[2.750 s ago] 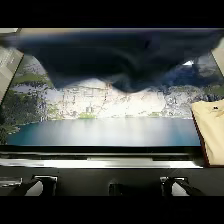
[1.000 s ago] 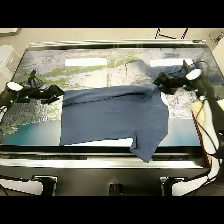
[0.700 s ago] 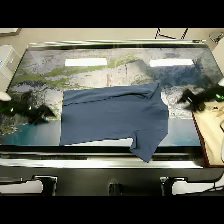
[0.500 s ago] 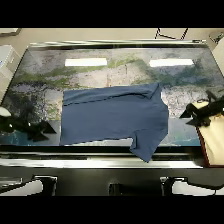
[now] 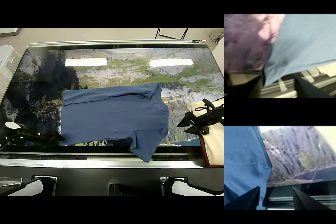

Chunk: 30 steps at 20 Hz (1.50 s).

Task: Fold the clothes and pants, and hang the long-sleeved shirts on hangers.

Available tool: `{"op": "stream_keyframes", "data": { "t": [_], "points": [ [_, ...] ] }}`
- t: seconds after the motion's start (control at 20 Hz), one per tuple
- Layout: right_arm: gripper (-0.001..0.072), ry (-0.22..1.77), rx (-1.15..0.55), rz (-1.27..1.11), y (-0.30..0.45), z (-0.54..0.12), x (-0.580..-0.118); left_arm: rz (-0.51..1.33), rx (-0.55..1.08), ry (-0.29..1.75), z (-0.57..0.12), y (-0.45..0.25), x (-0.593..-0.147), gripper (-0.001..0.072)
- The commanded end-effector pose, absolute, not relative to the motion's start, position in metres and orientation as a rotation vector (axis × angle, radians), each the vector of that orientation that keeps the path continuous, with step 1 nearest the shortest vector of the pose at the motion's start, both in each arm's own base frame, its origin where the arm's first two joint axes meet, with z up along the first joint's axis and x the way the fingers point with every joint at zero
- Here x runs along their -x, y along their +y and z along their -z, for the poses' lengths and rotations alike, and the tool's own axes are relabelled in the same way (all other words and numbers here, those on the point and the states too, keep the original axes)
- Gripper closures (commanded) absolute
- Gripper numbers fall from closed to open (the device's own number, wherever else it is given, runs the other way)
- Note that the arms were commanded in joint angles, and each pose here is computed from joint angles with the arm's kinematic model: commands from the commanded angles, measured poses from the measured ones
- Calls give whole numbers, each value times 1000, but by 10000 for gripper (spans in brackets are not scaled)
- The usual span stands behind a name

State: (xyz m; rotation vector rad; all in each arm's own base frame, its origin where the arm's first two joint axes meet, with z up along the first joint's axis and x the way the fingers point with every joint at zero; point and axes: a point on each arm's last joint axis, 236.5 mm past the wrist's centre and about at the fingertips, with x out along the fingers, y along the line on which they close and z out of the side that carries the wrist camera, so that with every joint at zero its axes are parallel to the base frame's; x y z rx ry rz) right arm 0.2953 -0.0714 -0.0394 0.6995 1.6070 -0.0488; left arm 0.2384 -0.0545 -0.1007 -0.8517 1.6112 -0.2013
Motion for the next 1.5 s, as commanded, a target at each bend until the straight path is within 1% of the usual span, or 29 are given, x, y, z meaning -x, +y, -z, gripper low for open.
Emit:
{"op": "stream_keyframes", "data": {
  "t": [0.0,0.05,0.1,0.15,0.2,0.3,0.5,0.65,0.75,0.8,0.85,0.9,0.95,1.0,1.05,1.1,1.15,1.2,1.25,1.3,1.35,1.4,1.45],
  "points": [
    [244,1591,-689,57,-74,41,-298,167,857,1576,108,-60,-249,483],
    [243,1597,-670,67,-75,45,-296,169,855,1578,108,-61,-249,539],
    [237,1610,-654,68,-72,51,-294,173,855,1581,107,-62,-248,620],
    [227,1619,-644,58,-64,60,-292,189,846,1583,106,-63,-247,685],
    [196,1618,-627,26,-53,69,-293,207,837,1587,105,-64,-246,685],
    [196,1616,-642,-15,-37,84,-296,220,834,1590,102,-65,-244,686],
    [209,1601,-808,-72,-11,102,-313,219,822,1565,97,-64,-248,686],
    [225,1647,-824,-90,5,112,-311,220,817,1553,94,-63,-251,686],
    [436,1668,-794,-126,21,113,-312,225,812,1535,89,-61,-258,686],
    [663,1671,-776,-147,26,108,-314,229,800,1512,83,-59,-265,686],
    [671,1654,-760,-166,25,97,-322,234,773,1460,70,-54,-281,687],
    [671,1611,-732,-184,21,77,-335,241,732,1382,49,-46,-302,687],
    [672,1537,-675,-197,13,50,-354,249,672,1266,13,-36,-330,688],
    [672,1409,-605,-208,3,9,-382,256,605,1133,-33,-26,-357,688],
    [672,1248,-531,-201,-8,-42,-411,259,521,960,-97,-16,-385,687],
    [672,1041,-446,-183,-21,-112,-439,256,434,765,-175,-7,-406,687],
    [672,825,-357,-162,-31,-188,-455,250,353,574,-254,-2,-413,686],
    [671,586,-253,-131,-40,-275,-459,240,276,389,-331,0,-409,686],
    [671,382,-171,-93,-45,-351,-447,222,196,212,-406,0,-391,686],
    [671,214,-102,-53,-47,-416,-421,212,135,86,-459,-4,-369,686],
    [671,110,-56,-29,-44,-458,-392,210,83,-12,-500,-11,-342,686],
    [671,40,-21,-12,-38,-486,-361,215,52,-79,-527,-20,-319,686],
    [671,7,1,-4,-31,-500,-335,217,30,-133,-546,-27,-296,686]
  ]
}}
